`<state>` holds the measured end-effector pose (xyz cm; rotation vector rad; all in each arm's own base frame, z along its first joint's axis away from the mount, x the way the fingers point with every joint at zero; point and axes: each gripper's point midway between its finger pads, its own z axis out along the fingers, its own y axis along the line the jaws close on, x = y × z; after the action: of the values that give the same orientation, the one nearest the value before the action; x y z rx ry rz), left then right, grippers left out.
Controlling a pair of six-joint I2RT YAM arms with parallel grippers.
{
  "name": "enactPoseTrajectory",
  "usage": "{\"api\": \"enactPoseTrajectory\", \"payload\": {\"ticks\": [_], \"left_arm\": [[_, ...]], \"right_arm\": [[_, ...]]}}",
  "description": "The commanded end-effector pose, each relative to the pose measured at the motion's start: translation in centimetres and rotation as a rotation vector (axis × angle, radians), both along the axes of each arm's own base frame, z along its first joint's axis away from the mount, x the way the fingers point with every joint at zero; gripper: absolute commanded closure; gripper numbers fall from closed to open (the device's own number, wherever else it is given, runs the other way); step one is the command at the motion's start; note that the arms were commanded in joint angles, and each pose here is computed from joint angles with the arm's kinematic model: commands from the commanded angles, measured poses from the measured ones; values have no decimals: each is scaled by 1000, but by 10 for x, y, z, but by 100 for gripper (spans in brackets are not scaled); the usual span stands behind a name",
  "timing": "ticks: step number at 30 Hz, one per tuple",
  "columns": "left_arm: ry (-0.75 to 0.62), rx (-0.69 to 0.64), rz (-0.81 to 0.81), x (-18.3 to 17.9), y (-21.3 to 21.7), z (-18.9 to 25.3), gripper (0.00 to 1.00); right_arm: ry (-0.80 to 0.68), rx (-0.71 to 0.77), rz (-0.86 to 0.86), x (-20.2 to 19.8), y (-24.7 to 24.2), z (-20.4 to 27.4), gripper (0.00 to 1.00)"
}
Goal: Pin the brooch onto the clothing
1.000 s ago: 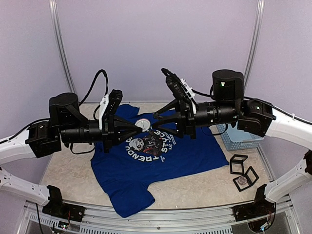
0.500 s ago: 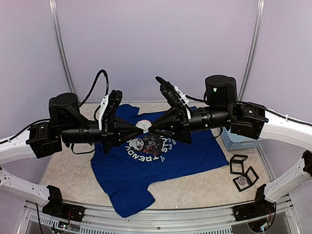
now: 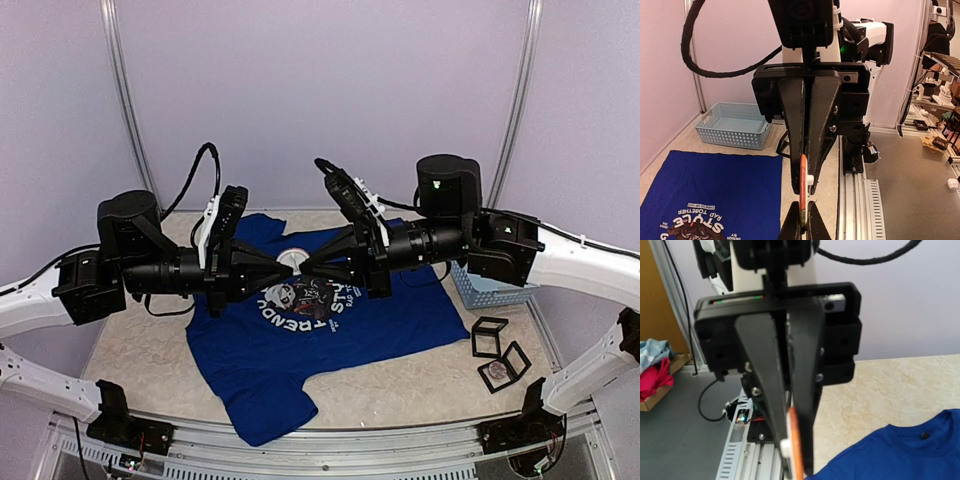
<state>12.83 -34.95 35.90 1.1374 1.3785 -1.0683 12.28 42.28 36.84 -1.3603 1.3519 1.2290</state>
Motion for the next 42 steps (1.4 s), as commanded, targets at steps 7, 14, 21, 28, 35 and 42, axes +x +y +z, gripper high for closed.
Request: {"api": "enactPoseTrajectory", "payload": {"ticks": [7, 14, 21, 28, 35, 42], "left_arm": [[-96, 115, 180, 22, 24, -5, 24], [-89, 246, 124, 21, 12, -17, 54], [-86, 212, 42, 7, 5, -10, 76], [-65, 233, -18, -3, 0, -19, 61], [-68, 231, 4, 3, -7, -20, 74], [-76, 187, 24, 5, -7, -13, 100]], "right_arm": [[-110, -239, -62, 8, -21, -35, 100], [-129, -391, 25, 0, -19, -42, 100], [-143, -367, 40, -1, -13, -37, 100], [-156, -356, 29, 0, -11, -32, 100], [-165, -325, 55, -6, -7, -26, 100], [-171, -313, 57, -6, -5, -25, 100]]}}
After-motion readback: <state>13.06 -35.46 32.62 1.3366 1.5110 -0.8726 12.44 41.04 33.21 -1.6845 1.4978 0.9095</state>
